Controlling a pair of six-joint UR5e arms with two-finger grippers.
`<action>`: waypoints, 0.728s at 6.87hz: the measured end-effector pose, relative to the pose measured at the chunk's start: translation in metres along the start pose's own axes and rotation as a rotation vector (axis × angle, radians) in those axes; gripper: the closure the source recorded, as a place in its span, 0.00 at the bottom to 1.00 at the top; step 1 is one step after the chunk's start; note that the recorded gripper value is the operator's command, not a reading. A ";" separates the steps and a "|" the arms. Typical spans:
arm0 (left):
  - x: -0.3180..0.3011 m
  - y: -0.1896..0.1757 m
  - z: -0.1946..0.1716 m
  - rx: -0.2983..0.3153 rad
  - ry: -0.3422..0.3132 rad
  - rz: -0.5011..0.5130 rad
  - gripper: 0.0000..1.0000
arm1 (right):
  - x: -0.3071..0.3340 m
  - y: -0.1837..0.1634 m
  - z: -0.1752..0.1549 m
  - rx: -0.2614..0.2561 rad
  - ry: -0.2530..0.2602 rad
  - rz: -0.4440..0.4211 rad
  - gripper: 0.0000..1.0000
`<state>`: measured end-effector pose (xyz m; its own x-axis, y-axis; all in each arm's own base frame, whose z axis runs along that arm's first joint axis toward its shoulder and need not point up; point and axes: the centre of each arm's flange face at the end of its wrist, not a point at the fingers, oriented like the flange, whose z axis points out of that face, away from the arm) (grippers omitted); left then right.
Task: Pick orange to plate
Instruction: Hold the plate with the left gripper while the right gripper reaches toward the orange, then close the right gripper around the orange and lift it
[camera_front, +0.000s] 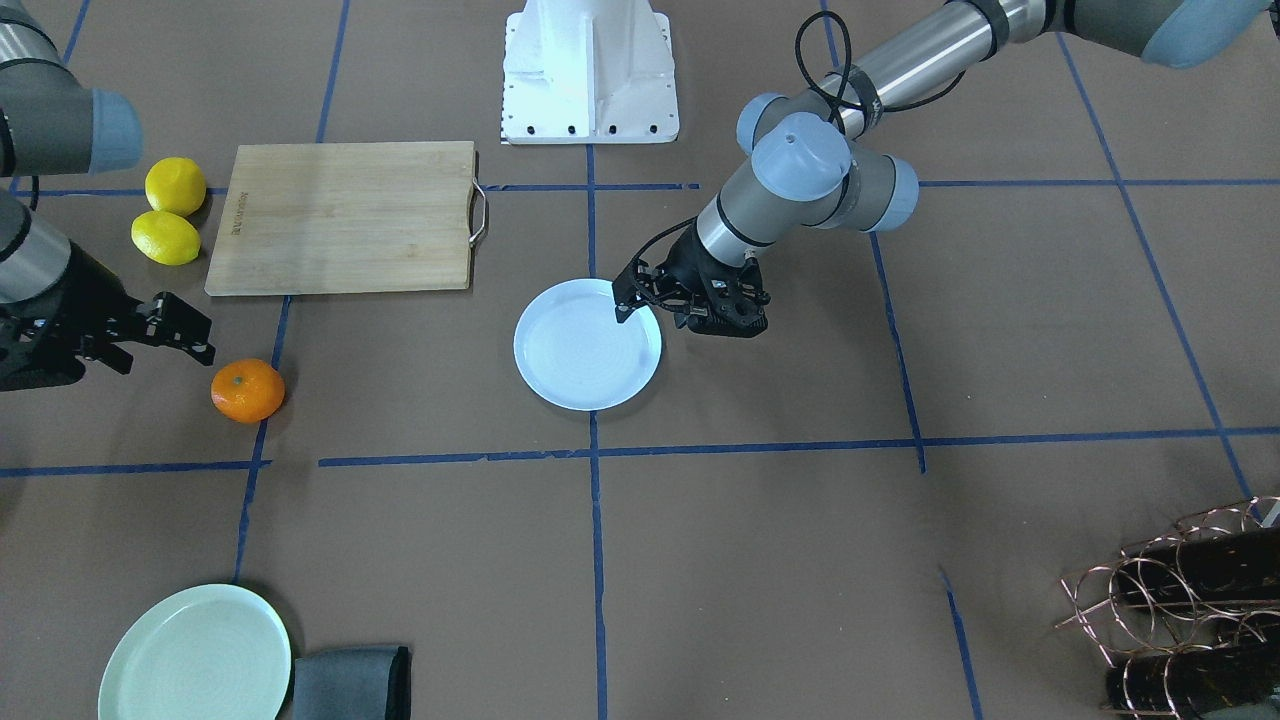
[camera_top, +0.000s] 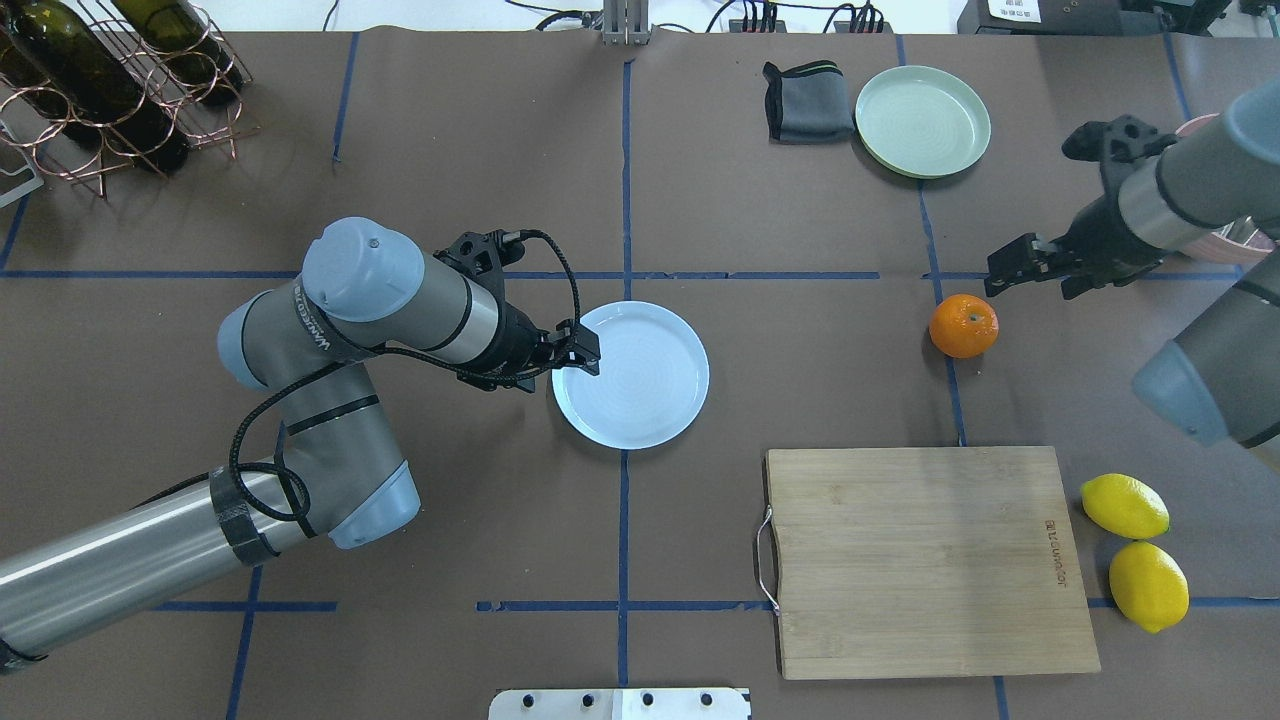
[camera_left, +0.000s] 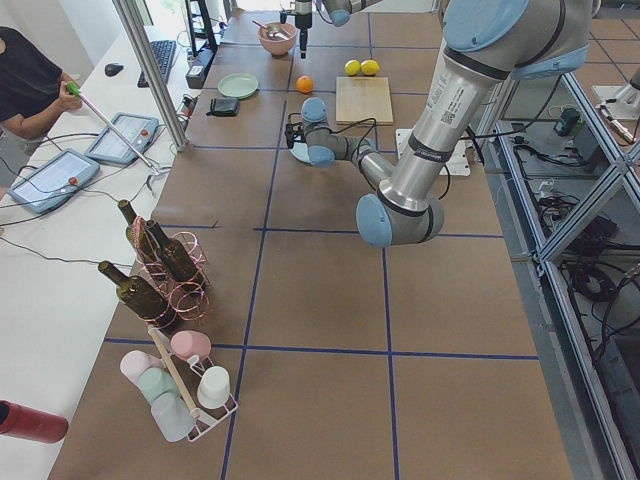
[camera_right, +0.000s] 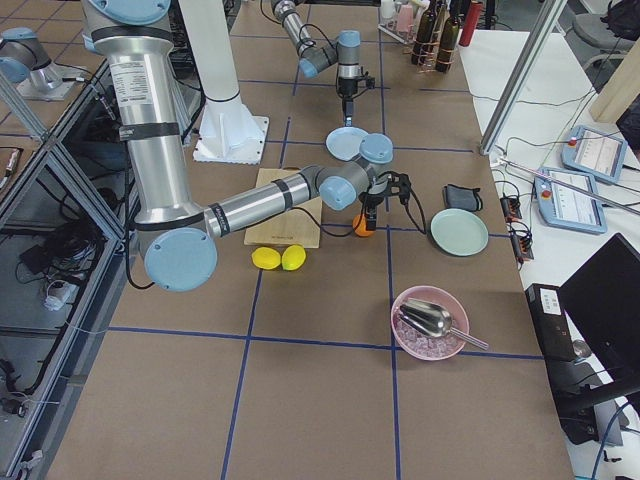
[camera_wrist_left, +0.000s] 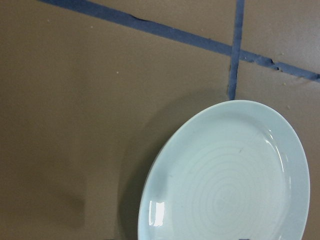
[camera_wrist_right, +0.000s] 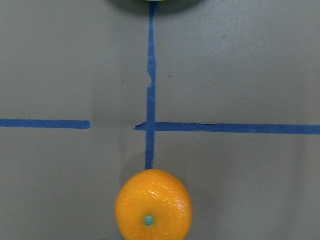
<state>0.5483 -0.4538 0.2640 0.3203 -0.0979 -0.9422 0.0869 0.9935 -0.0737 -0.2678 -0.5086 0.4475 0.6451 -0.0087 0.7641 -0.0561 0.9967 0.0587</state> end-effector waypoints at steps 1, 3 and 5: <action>-0.001 0.000 0.000 0.000 -0.002 -0.001 0.10 | -0.021 0.010 0.015 0.015 0.025 0.000 0.00; -0.003 0.001 -0.001 0.000 -0.002 -0.001 0.00 | -0.037 0.023 0.037 0.045 0.077 -0.019 0.00; -0.004 0.002 -0.003 0.001 0.001 0.000 0.00 | -0.040 0.029 0.052 0.065 0.118 -0.036 0.00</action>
<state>0.5445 -0.4515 0.2667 0.3198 -0.0976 -0.9424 0.0874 0.9935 -0.0732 -0.3343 -0.4832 0.4522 0.7324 -0.0306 0.6802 -0.0786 0.9885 0.1291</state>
